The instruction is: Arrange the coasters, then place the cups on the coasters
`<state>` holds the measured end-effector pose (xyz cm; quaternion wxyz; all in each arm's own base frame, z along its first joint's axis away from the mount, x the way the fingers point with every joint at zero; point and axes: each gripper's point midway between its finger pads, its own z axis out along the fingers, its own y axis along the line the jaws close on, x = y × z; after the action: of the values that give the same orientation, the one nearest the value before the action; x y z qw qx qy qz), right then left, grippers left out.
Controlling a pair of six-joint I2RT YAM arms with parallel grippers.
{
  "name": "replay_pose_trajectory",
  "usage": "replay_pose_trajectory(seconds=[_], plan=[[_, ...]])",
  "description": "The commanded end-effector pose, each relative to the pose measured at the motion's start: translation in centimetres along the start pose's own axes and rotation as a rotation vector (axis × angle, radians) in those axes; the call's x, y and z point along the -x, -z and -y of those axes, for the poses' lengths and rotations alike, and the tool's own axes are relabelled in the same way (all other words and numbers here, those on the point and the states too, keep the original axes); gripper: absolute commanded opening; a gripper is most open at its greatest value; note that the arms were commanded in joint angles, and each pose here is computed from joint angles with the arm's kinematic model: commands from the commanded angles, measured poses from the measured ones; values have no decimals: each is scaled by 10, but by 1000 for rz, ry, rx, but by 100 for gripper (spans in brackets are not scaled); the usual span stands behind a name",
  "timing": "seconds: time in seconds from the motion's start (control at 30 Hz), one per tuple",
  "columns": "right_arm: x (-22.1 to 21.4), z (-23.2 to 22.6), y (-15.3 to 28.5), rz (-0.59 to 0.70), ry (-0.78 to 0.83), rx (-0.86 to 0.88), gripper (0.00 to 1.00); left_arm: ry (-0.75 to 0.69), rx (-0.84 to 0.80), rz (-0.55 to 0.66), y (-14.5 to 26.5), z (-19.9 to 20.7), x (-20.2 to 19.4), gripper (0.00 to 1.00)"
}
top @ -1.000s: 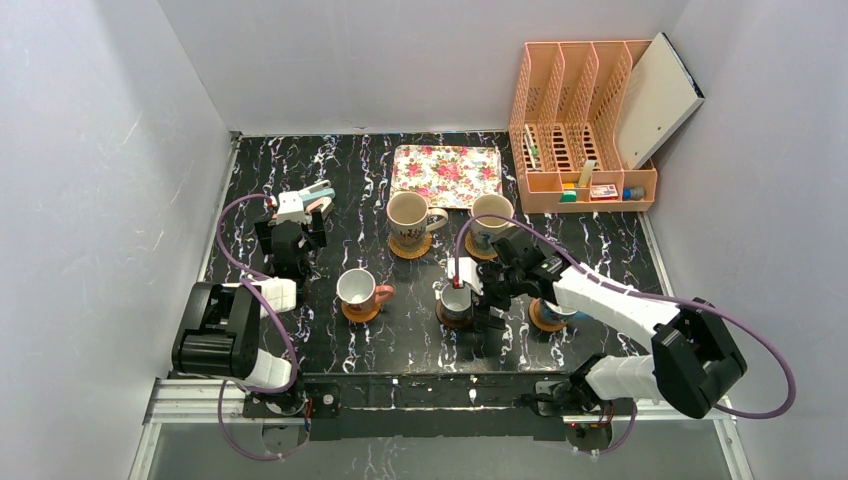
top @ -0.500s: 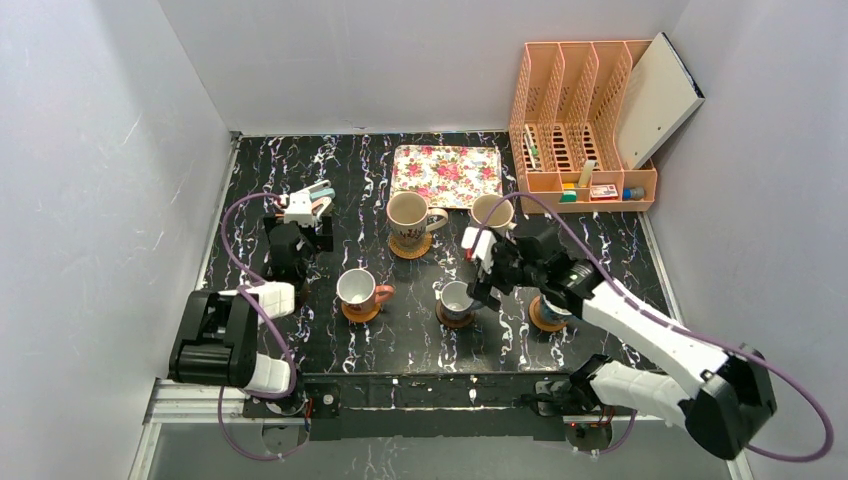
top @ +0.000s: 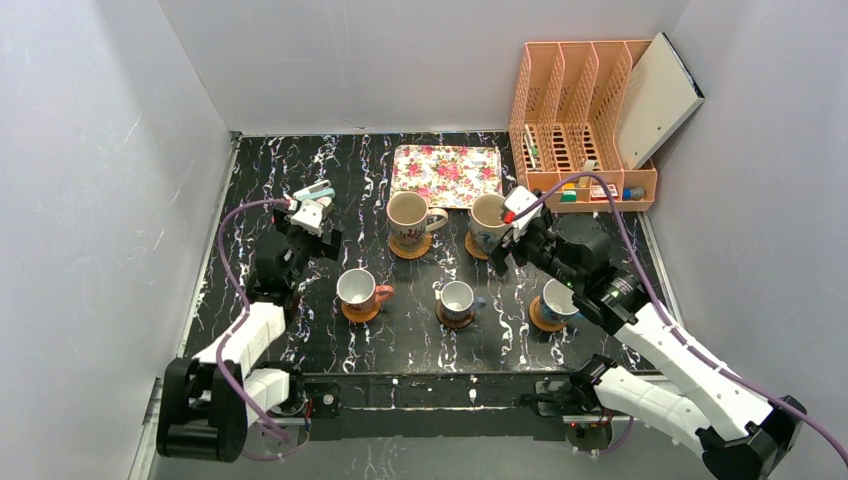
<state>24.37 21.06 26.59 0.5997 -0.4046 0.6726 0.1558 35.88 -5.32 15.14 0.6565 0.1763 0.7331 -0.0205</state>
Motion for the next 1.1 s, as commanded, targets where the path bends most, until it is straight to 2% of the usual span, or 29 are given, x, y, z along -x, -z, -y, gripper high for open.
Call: replay_pose_trajectory(seconds=[0.0, 0.13, 0.4, 0.67, 0.77, 0.93, 1.07], plan=[[49, 34, 21, 124, -43, -164, 98, -116, -146, 28, 13, 18, 26, 98], [59, 43, 39, 152, -24, -210, 98, -187, -280, -99, 22, 31, 16, 98], [77, 39, 89, 233, 76, -198, 98, -210, -535, -205, 57, 62, 28, 98], [83, 20, 119, 310, 50, -122, 98, -197, -767, -200, 104, 88, 71, 98], [85, 8, 126, 343, -6, -72, 98, -220, -849, -174, 126, 98, 81, 98], [75, -1, 122, 347, -53, -41, 98, -219, -989, -151, 164, 117, 87, 98], [65, -14, 113, 336, -48, 21, 98, -241, -1049, -113, 178, 125, 88, 98]])
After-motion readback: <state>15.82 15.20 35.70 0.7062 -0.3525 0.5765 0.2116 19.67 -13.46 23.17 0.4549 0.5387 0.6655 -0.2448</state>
